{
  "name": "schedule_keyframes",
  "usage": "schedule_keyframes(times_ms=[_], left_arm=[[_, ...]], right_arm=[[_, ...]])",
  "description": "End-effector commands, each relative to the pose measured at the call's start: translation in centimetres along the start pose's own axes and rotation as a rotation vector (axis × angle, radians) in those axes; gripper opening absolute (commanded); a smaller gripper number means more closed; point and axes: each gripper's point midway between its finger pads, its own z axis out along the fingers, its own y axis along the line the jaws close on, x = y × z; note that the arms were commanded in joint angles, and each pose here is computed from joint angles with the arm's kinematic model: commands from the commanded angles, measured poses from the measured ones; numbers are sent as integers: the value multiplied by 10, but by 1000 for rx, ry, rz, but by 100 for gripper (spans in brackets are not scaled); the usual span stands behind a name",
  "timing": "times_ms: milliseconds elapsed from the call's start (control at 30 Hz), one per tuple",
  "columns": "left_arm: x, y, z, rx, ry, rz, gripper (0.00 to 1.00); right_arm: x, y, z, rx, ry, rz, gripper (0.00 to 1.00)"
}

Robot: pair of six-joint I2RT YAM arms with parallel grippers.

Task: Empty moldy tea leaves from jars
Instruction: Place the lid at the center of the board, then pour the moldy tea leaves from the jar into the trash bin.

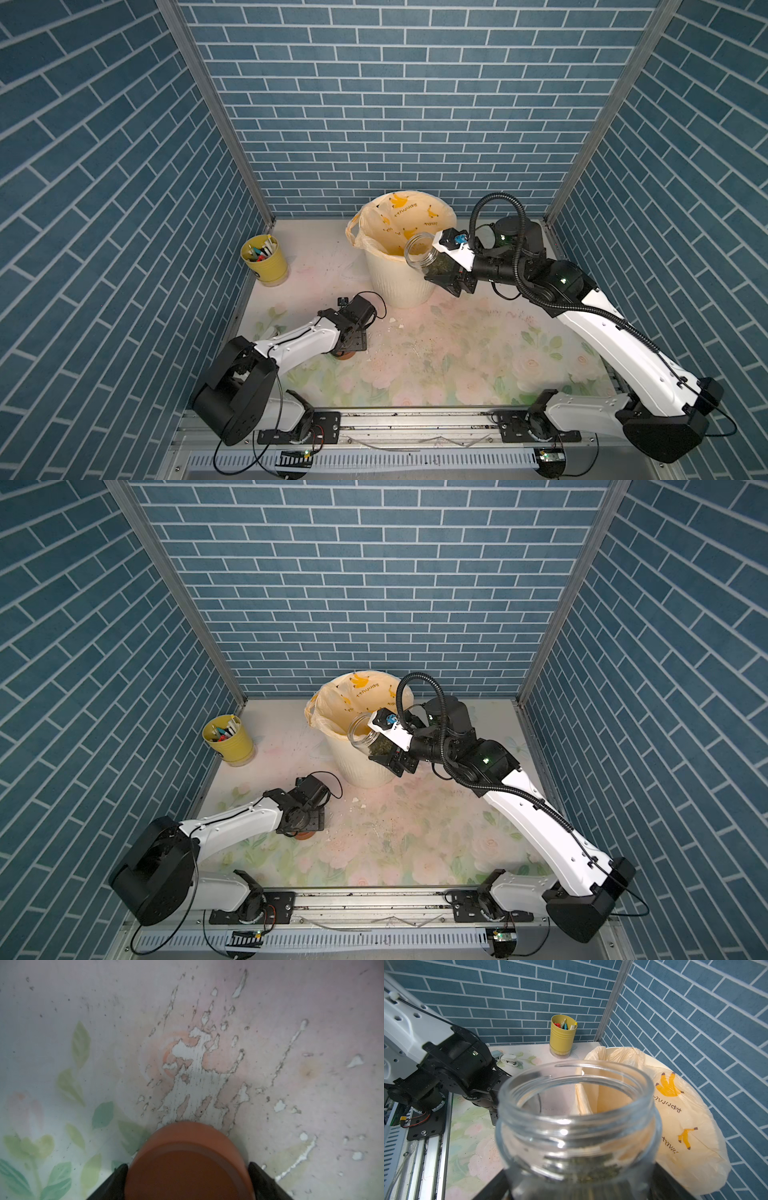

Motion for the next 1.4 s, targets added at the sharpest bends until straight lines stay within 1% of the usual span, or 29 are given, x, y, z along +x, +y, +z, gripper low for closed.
schedule_keyframes(times_ms=[0, 200, 367, 467, 567, 633, 700, 800, 867, 967, 1033, 1167, 1267, 1367], left_arm=[[-1, 1, 1, -1, -1, -12, 79], [-1, 1, -1, 11, -15, -8, 99], [3, 2, 1, 5, 6, 3, 99], [-5, 2, -13, 25, -23, 10, 99], [-16, 1, -43, 87, -87, 23, 99], [-33, 0, -76, 147, -171, 36, 99], [-45, 6, -112, 193, -261, 45, 99], [-65, 8, -171, 308, -427, 92, 99], [-76, 2, -210, 408, -543, 143, 99], [-97, -14, -257, 540, -711, 195, 99], [-113, -29, -283, 615, -804, 237, 99], [-151, -62, -320, 716, -897, 300, 99], [-182, -80, -340, 757, -945, 323, 99], [-209, -92, -359, 831, -973, 335, 99]], right_arm=[[-19, -6, -5, 19, -72, -17, 0], [-15, -5, -4, 15, -69, -7, 0], [-12, -5, -5, 17, -65, 0, 0], [-10, -5, -6, 16, -66, 7, 0], [-10, -6, -6, 8, -67, 21, 0], [-8, -8, -6, 1, -68, 37, 0], [-6, -8, -5, -12, -71, 53, 0], [-9, -10, -9, -40, -102, 81, 0], [-13, -9, -11, -77, -131, 93, 0], [-19, -10, -11, -114, -146, 94, 0], [-23, -10, -12, -135, -155, 90, 0], [-32, -19, -13, -147, -172, 84, 0], [-36, -33, -12, -122, -140, 72, 0], [-36, -41, -9, -115, -100, 47, 0]])
